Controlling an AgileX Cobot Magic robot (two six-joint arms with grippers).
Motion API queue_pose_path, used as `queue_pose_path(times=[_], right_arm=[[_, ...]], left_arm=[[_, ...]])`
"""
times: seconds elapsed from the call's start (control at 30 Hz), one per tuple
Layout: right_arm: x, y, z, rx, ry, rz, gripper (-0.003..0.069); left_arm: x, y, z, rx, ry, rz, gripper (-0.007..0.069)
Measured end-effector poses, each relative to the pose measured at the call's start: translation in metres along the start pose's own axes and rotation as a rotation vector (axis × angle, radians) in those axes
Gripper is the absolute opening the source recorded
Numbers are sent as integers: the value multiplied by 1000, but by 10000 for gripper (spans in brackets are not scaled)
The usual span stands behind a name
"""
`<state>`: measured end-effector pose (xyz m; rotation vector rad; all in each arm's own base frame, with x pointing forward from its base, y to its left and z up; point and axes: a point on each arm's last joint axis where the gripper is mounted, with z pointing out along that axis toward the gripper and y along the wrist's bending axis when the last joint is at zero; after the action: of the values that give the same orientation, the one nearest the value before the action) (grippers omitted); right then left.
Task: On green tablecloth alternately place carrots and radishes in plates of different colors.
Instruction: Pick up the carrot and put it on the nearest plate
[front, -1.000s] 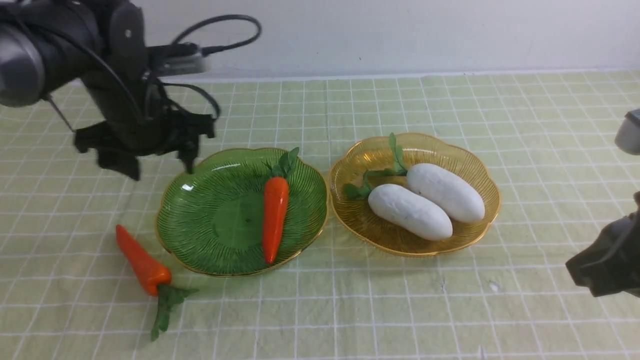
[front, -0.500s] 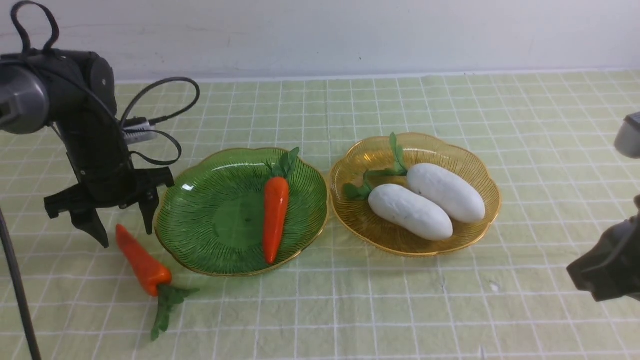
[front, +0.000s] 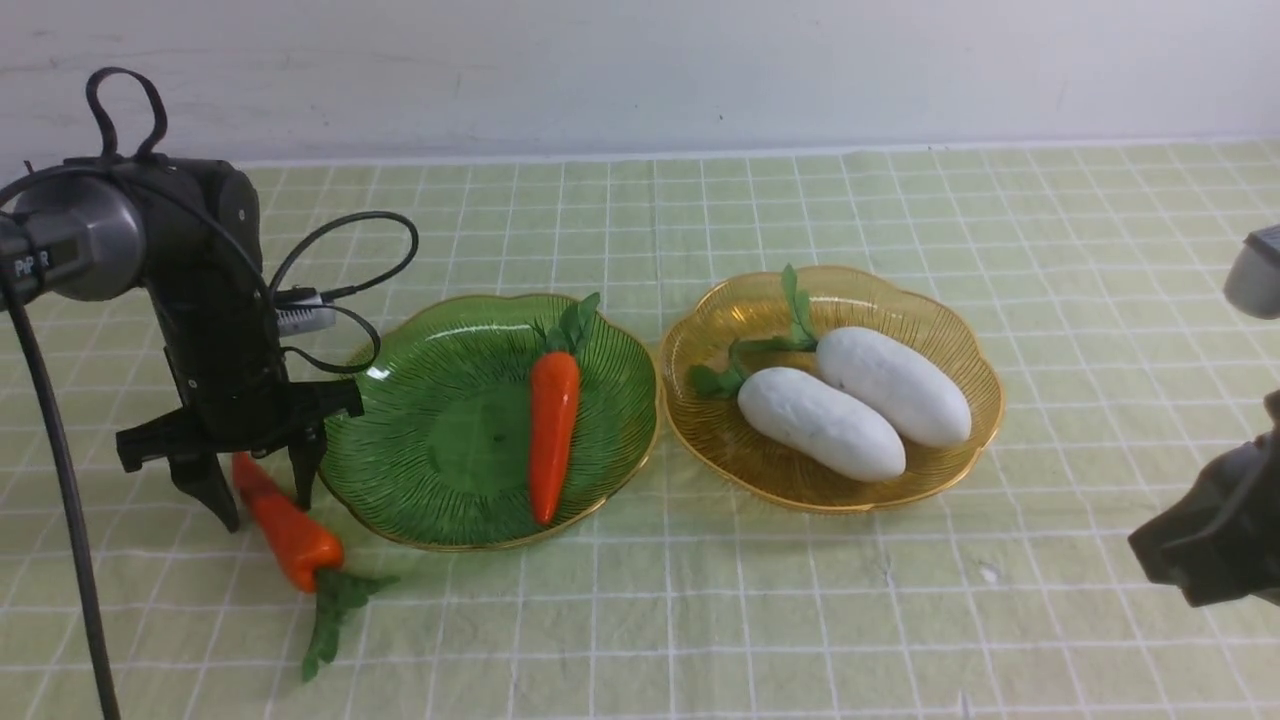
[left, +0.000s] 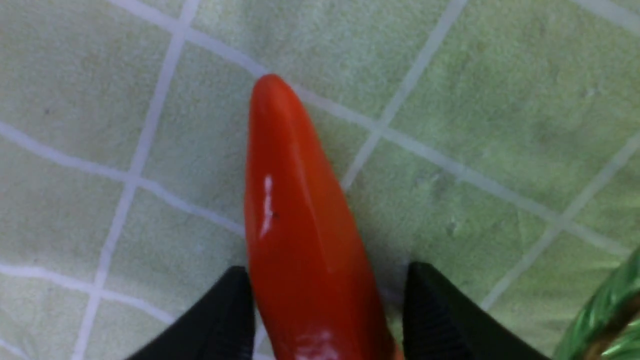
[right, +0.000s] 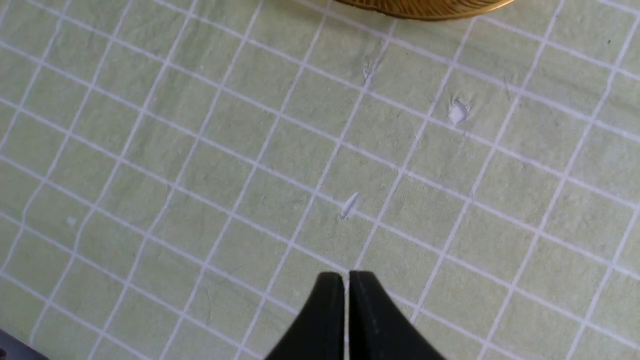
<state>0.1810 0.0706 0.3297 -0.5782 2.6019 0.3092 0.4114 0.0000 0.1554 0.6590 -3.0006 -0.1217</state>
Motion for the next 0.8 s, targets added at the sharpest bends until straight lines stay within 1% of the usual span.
queue_pose_path(times=[0.03,0.07,0.1,0.2,0.27,0.33,0.47,0.5,0.53,0.57,0.6,0.67,0.73,0.8], right_arm=[[0,0,0,0,0,0,3],[0,0,0,-2,0,1,3],[0,0,0,-2,0,1,3],[0,0,0,-2,0,1,3],[0,0,0,-2,0,1,3],[0,0,0,-2,0,1,3],[0,0,0,-4,-1,2,3],[0,0,0,-5,-2,3,3],[0,0,0,-5,-2,3,3],[0,0,0,-5,-4,3,3],[0,0,0,-5,-5,3,3],[-1,0,0,-4,-7,3,3],[-1,0,0,-3,-12,2,3],[-2,0,0,-1,-20,2,3]], left_arm=[[0,0,0,0,0,4,321],[0,0,1,-5,5,32,235],[1,1,0,-11,8,54,191],[0,3,0,-32,1,99,193],[-3,6,-2,-63,-19,129,193],[-8,10,-9,-116,-64,171,193],[-8,12,-31,-107,-124,182,193],[-9,12,-49,-78,-167,178,193],[-10,12,-54,-67,-180,173,193],[-9,9,-75,-13,-226,160,193],[-9,8,-80,3,-239,154,193],[-6,-1,-107,86,-294,152,193],[0,-14,-125,138,-329,182,193],[8,-30,-132,171,-345,232,193]])
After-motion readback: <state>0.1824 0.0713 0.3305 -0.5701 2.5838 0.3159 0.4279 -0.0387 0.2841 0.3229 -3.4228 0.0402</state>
